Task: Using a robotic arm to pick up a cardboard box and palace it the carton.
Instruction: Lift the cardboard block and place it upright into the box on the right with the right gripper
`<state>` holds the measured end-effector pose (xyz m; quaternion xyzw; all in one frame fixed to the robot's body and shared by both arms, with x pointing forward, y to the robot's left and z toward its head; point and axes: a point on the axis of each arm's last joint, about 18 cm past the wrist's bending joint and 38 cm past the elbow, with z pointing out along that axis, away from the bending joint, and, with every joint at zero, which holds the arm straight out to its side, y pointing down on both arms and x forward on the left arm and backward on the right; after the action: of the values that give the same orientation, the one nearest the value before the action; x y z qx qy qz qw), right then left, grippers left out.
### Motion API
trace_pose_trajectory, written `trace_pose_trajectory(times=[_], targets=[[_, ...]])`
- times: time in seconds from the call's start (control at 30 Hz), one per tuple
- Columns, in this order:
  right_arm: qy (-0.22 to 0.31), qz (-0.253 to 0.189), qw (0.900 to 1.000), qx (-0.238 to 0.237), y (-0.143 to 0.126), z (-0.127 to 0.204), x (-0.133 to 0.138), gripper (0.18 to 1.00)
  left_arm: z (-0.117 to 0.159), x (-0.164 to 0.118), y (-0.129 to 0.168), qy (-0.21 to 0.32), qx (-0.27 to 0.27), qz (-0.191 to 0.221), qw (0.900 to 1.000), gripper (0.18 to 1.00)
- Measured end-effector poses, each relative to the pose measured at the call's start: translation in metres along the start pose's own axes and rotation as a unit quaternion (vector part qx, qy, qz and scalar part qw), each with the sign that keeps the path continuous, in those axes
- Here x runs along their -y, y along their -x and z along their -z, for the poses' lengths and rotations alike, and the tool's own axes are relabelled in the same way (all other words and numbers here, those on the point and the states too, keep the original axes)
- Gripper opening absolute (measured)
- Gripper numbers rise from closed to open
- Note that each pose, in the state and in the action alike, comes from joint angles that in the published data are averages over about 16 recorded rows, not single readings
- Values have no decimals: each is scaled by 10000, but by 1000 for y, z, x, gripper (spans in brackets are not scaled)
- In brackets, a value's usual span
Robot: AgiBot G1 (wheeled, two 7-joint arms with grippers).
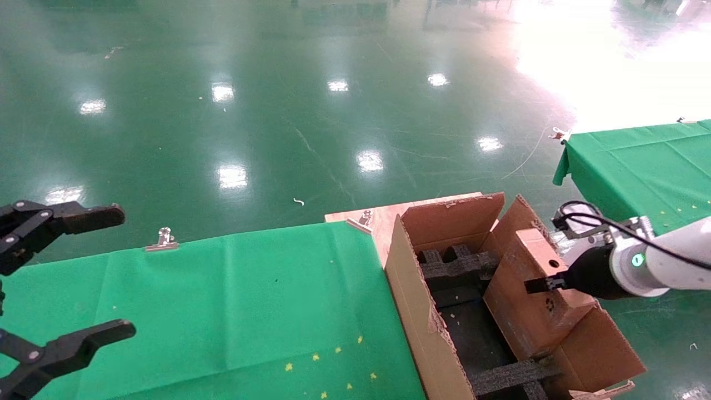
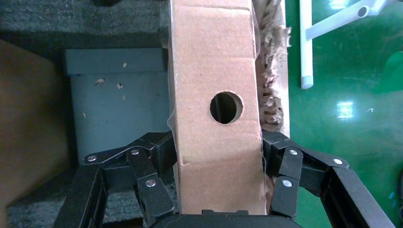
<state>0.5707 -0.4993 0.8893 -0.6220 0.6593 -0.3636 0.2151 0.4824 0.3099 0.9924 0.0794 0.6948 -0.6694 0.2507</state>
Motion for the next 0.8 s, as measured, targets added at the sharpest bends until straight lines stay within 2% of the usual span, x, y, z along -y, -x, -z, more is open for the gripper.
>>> trace_pose_trajectory(times=[0.8], targets=[[246, -70, 9997, -48, 25, -66, -31, 332, 0, 0, 0, 0, 0, 0, 10000, 1001]])
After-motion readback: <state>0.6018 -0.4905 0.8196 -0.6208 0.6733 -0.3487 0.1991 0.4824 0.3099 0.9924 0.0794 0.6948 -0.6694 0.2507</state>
